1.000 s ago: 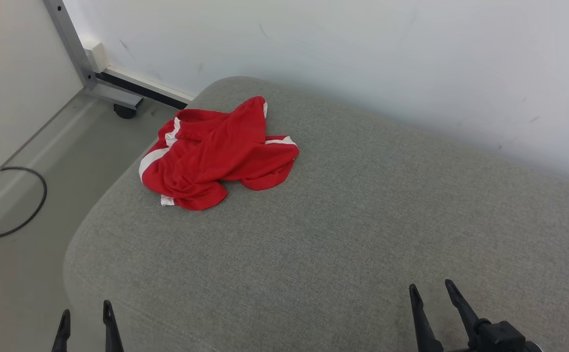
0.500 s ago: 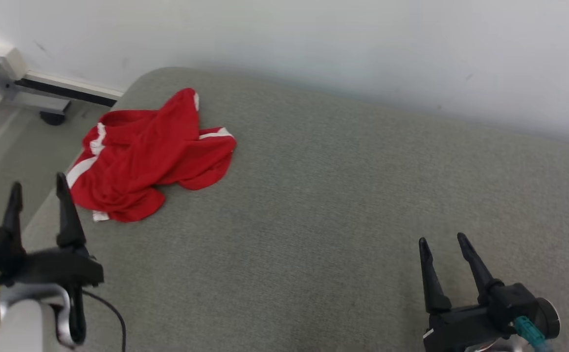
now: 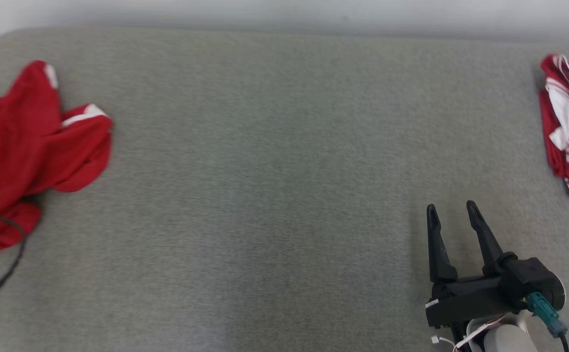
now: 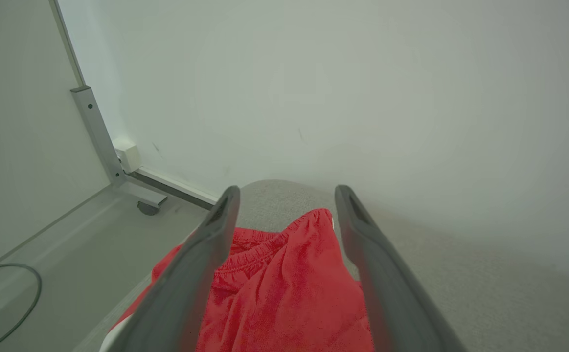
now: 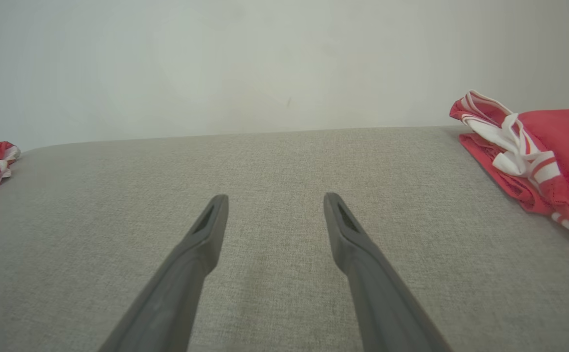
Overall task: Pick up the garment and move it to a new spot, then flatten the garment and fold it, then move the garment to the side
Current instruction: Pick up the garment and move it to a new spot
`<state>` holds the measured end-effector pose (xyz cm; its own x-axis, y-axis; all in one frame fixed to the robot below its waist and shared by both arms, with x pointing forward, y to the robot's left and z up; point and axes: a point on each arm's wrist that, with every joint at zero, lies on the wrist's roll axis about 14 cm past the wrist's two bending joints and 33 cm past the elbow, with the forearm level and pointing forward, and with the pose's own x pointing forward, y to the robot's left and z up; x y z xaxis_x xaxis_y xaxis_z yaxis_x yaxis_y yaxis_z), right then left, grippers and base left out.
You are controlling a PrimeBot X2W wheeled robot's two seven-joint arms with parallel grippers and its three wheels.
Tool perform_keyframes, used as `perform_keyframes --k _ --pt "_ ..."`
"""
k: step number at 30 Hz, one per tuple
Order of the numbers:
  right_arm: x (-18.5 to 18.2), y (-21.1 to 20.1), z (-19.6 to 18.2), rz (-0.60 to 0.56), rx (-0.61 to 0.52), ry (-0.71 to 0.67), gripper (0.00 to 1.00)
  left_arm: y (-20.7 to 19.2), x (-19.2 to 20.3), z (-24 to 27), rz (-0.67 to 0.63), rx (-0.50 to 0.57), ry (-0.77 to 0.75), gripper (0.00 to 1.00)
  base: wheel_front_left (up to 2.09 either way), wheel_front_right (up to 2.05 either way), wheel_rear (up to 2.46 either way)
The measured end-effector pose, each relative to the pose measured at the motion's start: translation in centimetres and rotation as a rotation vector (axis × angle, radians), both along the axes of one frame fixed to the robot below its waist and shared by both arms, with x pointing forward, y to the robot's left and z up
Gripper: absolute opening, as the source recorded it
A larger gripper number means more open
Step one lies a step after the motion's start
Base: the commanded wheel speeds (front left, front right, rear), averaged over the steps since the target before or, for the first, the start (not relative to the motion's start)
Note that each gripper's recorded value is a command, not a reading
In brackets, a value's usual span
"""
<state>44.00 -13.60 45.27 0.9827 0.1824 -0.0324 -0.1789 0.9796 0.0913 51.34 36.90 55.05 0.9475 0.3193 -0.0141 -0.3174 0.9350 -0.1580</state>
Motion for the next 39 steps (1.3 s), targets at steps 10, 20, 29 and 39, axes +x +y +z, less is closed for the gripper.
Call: perform_keyframes --k 10,20,29,39 --pt "-0.4 -3.4 -2.9 -0.090 -0.028 0.077 1.00 -1.4 3.1 -10.4 -0.042 -0.160 0.362 1.00 0.00 0.00 0.00" --pt "-0.5 -4.7 -3.8 -0.115 -0.073 0.101 1.00 -2.2 1.5 -17.1 -0.007 -0.338 0.670 1.00 0.00 0.00 0.00" --pt "-0.6 -4.5 -3.0 -0.108 -0.078 0.082 1.00 -2.1 0.6 -17.0 0.023 -0.355 0.669 0.00 0.00 0.00 0.00" --pt "-1.4 -4.2 -1.9 -0.101 -0.077 0.061 1.00 -0.8 1.6 -11.5 0.019 -0.260 0.435 0.00 0.00 0.00 0.00"
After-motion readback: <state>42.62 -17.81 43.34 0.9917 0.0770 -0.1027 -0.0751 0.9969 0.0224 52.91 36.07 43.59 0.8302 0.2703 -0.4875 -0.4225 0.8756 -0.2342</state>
